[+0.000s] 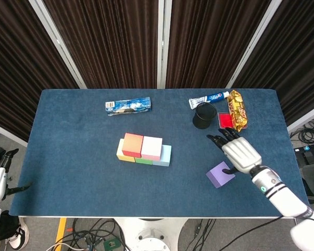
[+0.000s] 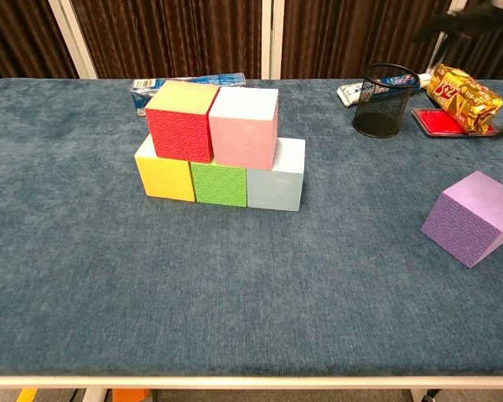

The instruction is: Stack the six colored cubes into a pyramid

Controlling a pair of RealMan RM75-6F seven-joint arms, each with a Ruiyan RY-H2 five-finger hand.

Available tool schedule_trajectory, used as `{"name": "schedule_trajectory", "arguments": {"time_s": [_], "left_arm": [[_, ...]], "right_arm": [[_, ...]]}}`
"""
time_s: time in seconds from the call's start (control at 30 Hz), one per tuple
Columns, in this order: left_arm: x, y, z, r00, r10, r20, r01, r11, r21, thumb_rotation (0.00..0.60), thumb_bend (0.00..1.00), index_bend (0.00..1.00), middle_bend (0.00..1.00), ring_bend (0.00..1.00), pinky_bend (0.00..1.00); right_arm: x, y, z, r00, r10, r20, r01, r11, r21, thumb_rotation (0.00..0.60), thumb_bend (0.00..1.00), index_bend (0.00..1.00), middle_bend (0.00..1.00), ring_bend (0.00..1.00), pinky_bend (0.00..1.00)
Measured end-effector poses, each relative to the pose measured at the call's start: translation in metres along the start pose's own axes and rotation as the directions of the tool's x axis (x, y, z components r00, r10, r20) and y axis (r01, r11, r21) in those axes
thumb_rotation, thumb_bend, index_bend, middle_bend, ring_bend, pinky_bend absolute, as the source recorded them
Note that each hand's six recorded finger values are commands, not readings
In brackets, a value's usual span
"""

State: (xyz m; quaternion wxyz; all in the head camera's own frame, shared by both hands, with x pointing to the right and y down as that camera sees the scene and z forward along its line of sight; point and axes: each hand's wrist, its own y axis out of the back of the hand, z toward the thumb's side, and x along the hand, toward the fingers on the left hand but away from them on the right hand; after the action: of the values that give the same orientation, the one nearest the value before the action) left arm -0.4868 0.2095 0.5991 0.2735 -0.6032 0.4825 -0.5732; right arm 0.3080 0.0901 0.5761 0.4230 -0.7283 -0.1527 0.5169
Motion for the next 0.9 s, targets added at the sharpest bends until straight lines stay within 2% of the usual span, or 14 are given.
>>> {"name": "schedule_trajectory", "arguments": {"time_s": [0.2, 0.3, 0.57, 0.73, 0.9], "left_arm": [[-0.002, -0.003, 0.015, 1.000, 0.003, 0.001, -0.003, 1.000, 0.027, 0.600, 0.00, 0.11, 0.11, 0.00, 0.14], [-0.003, -0.006, 0.020, 1.000, 0.005, 0.003, -0.005, 0.999, 0.039, 0.600, 0.00, 0.11, 0.11, 0.00, 0.14], [-0.004, -0.005, 0.020, 1.000, 0.019, -0.003, -0.018, 0.999, 0.042, 0.600, 0.00, 0.11, 0.11, 0.00, 0.14], [-0.006, -0.004, 0.015, 1.000, 0.021, -0.012, -0.021, 0.999, 0.033, 0.600, 0.00, 0.11, 0.11, 0.00, 0.14], [-0.006, -0.006, 0.010, 1.000, 0.013, -0.016, -0.013, 0.999, 0.031, 0.600, 0.00, 0.11, 0.11, 0.00, 0.14]], "right_arm": [[0.035, -0.040, -0.047, 0.997, 0.070, 0.040, -0.073, 0.995, 0.074, 0.600, 0.00, 0.00, 0.17, 0.00, 0.00], [0.041, -0.054, -0.055, 0.997, 0.066, 0.027, -0.069, 0.991, 0.115, 0.600, 0.00, 0.00, 0.16, 0.00, 0.00], [0.026, -0.076, -0.031, 0.995, 0.029, -0.096, -0.018, 0.993, 0.114, 0.600, 0.00, 0.00, 0.12, 0.00, 0.00], [0.017, -0.084, -0.022, 0.991, 0.055, -0.123, -0.037, 0.989, 0.141, 0.600, 0.00, 0.00, 0.13, 0.00, 0.00], [0.005, -0.095, -0.014, 0.988, 0.081, -0.132, -0.061, 0.986, 0.155, 0.600, 0.01, 0.00, 0.21, 0.00, 0.00]]}}
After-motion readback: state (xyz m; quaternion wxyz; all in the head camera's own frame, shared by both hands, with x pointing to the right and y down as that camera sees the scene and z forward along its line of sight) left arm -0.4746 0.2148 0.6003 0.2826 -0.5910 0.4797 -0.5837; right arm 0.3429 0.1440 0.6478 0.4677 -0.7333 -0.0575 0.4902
